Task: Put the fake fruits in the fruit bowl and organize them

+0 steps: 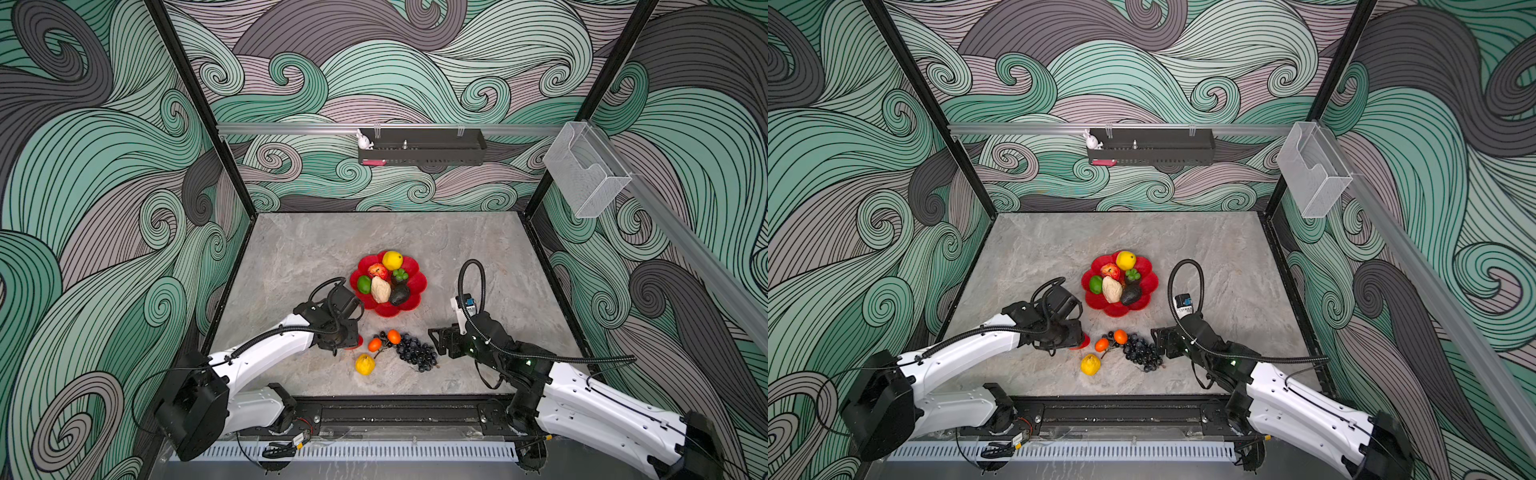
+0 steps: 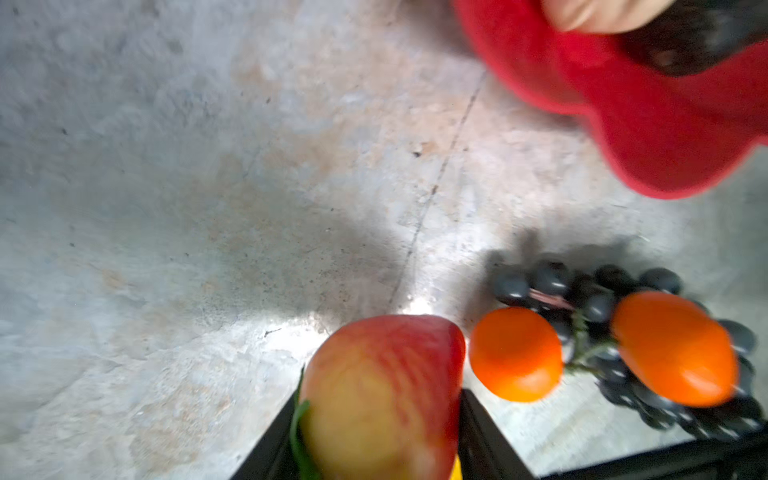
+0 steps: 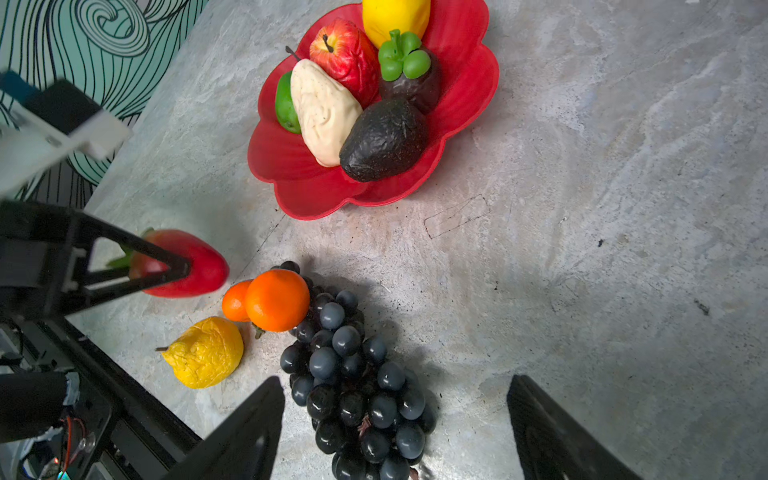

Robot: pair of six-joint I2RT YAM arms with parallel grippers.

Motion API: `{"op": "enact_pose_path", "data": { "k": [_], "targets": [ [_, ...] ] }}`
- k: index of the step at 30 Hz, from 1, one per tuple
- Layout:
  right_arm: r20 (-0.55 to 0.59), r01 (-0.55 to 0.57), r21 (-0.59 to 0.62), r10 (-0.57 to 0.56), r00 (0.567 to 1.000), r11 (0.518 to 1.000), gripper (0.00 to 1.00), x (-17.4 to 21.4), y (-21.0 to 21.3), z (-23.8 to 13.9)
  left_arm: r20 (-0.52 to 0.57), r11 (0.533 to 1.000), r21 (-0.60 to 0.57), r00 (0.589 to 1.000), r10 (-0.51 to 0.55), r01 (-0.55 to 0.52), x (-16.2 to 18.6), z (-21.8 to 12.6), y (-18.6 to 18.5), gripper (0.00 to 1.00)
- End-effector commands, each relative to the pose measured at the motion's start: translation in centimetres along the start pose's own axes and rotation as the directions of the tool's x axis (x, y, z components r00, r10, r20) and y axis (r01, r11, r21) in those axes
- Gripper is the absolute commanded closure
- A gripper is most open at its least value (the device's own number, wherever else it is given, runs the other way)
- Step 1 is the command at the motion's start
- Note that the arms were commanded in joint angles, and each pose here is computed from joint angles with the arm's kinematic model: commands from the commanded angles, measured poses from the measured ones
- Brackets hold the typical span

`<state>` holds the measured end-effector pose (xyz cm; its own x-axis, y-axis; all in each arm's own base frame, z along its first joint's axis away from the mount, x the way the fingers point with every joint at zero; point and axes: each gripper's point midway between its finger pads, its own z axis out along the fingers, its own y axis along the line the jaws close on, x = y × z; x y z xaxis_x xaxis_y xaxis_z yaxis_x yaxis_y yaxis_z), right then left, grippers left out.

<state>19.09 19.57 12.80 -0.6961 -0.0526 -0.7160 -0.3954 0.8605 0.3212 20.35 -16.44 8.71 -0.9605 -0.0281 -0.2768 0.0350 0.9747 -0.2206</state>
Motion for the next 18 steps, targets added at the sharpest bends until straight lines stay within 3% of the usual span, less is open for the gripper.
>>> {"op": "enact_pose_path", "data": {
  "k": [1, 3, 8, 18],
  "targets": [
    [0.082, 0.125, -0.108, -0.116, 0.99, 0.986, 0.14, -2.8, 2.7, -0.9, 0.048, 0.979, -0.004, 0.978, 0.205, -0.205, -1.8, -4.1, -0.7, 0.53],
    [0.104, 0.192, -0.167, -0.176, 0.979, 0.967, 0.14, -3.3, 4.1, -1.0, 0.084, 0.954, 0.026, 0.951, 0.296, -0.299, -2.5, -6.1, -1.8, 0.53],
    [0.155, 0.318, -0.309, -0.283, 0.947, 0.896, 0.13, -3.9, 7.5, -1.4, 0.201, 0.85, 0.055, 0.839, 0.505, -0.524, -3.5, -10.0, -4.1, 0.55],
    [0.261, 0.434, -0.493, -0.348, 0.901, 0.755, 0.15, -4.1, 12.0, -1.8, 0.402, 0.576, 0.074, 0.553, 0.73, -0.814, -2.8, -14.2, -8.3, 0.56]
  ]
}}
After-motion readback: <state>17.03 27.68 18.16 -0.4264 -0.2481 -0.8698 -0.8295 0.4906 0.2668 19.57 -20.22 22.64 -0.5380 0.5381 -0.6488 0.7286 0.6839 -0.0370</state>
